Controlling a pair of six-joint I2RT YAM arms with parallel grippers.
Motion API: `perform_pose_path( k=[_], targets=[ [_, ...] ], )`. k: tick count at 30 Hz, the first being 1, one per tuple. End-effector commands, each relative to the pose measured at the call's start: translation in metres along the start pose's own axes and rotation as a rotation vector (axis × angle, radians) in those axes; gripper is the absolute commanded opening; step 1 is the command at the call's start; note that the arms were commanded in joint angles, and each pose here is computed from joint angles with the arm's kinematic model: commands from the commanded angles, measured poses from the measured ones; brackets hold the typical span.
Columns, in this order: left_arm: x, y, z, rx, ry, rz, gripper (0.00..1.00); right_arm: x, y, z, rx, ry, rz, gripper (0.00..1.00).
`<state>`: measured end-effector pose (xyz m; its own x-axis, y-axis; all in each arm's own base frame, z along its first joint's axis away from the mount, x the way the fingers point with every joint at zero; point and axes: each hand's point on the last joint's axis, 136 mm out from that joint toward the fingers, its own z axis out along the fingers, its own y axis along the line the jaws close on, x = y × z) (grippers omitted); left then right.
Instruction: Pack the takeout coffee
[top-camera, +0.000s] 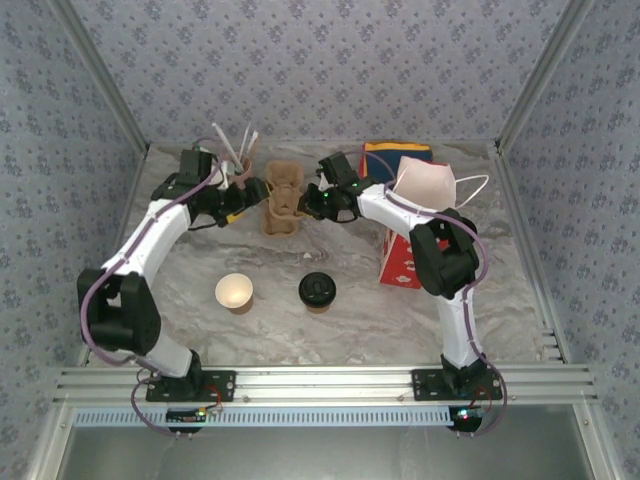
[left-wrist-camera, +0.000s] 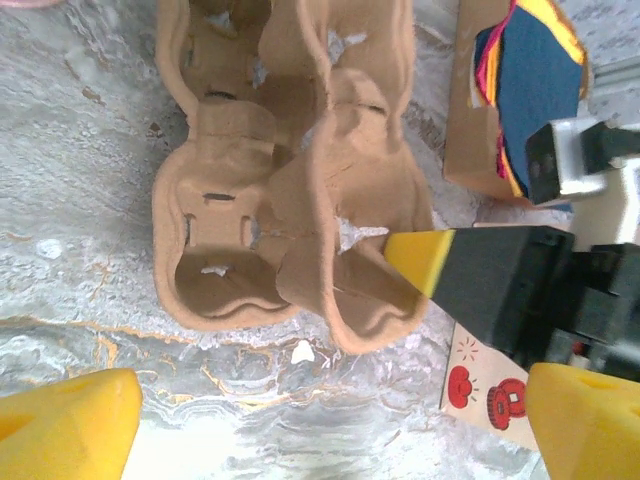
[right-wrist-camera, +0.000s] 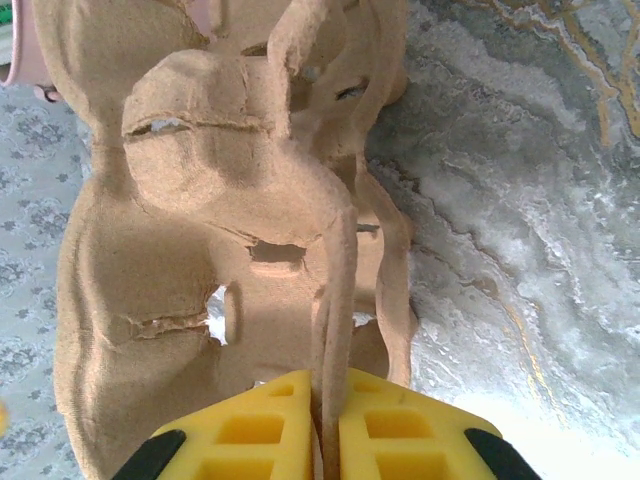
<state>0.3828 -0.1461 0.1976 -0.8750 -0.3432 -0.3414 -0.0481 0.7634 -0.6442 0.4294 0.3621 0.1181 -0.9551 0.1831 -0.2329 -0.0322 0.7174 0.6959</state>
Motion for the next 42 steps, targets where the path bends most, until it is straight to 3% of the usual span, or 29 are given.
perform_pose_path(
  k=[1, 13, 24, 30, 39, 42],
  targets=[
    [0.012, 0.001, -0.028, -0.040, -0.036, 0.034, 1.00, -0.012, 0.018, -0.025, -0.013, -0.040, -0.039, 0.12],
    [0.036, 0.010, -0.082, -0.120, -0.138, 0.046, 1.00, -0.010, 0.043, -0.047, -0.019, -0.082, -0.102, 0.12],
    [0.029, 0.001, -0.089, -0.055, -0.211, 0.012, 0.99, 0.009, 0.063, -0.070, 0.022, -0.112, -0.203, 0.12],
    [0.023, -0.022, -0.076, 0.064, -0.157, -0.013, 0.84, 0.013, 0.074, -0.086, 0.035, -0.141, -0.245, 0.12],
    [0.012, -0.050, -0.055, 0.114, -0.129, 0.033, 0.58, 0.021, 0.085, -0.103, 0.055, -0.170, -0.295, 0.13],
    [0.009, -0.058, -0.048, 0.118, -0.122, 0.050, 0.54, 0.023, 0.090, -0.107, 0.059, -0.176, -0.310, 0.12]
  ],
)
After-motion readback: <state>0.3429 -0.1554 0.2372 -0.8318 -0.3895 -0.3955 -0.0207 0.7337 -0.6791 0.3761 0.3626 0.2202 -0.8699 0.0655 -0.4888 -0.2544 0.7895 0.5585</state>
